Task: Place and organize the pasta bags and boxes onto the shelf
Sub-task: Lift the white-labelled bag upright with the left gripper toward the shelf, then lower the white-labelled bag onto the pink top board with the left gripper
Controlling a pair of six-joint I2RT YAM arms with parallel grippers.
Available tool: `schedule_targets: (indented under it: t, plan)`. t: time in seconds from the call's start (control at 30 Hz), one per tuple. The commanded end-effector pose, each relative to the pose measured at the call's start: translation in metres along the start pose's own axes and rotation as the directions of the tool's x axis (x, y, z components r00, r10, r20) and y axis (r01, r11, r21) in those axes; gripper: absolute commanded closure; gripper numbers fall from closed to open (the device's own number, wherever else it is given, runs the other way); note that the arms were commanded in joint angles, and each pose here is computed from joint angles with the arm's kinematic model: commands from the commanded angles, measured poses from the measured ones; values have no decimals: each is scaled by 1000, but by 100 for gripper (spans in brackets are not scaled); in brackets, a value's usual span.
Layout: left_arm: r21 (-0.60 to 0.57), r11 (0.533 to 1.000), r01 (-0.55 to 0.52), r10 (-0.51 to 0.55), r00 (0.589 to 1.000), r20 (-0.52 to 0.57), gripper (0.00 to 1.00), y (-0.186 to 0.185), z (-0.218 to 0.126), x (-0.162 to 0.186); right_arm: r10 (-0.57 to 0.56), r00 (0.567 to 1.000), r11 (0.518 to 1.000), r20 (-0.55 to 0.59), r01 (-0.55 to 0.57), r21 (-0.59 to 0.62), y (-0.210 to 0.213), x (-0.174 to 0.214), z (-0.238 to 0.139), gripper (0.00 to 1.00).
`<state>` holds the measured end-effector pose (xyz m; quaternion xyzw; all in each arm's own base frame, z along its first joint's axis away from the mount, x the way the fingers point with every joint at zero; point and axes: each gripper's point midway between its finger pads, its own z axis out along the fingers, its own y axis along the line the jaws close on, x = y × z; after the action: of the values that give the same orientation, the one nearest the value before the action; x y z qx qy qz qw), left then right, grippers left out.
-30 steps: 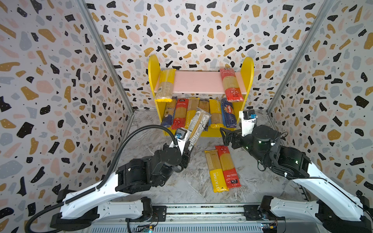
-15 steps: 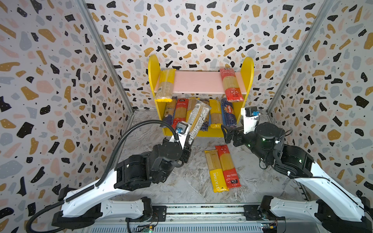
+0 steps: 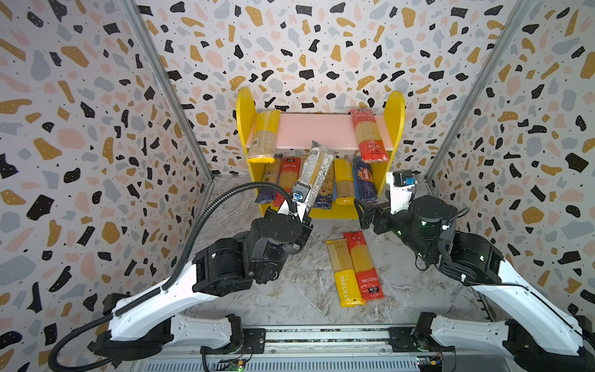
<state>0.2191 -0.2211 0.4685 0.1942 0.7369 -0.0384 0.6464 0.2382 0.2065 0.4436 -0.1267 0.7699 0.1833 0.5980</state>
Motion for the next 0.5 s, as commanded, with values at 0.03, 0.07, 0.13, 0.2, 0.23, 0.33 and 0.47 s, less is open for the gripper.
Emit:
schedule_targets:
  t: [0.03, 0.07, 0.13, 0.2, 0.23, 0.33, 0.47]
  plan:
    - [-78, 976, 202, -185, 964, 189, 100, 43, -7, -67, 11, 999, 1000, 44, -11, 3, -7, -16, -13, 1]
    - [-76, 977, 201, -184, 964, 190, 100, 43, -2, -69, 9, 999, 1000, 46, -9, 5, -8, -17, -13, 1]
    - [-75, 976, 206, -189, 963, 194, 100, 46, 9, -72, 6, 999, 1000, 46, -6, 11, -9, -17, -12, 1]
    - [-65, 975, 213, -196, 960, 201, 100, 48, 21, -77, 1, 999, 1000, 50, -2, 17, -11, -18, -13, 1]
    - [-69, 974, 216, -198, 959, 204, 100, 50, 26, -79, 1, 999, 1000, 53, -2, 21, -13, -19, -14, 1]
    - [-85, 972, 220, -198, 956, 218, 100, 56, 41, -88, 1, 998, 1000, 63, -3, 26, -16, -22, -15, 1]
    - [-96, 969, 228, -199, 949, 243, 100, 67, 62, -104, -6, 998, 999, 64, 4, 39, -21, -24, -13, 1]
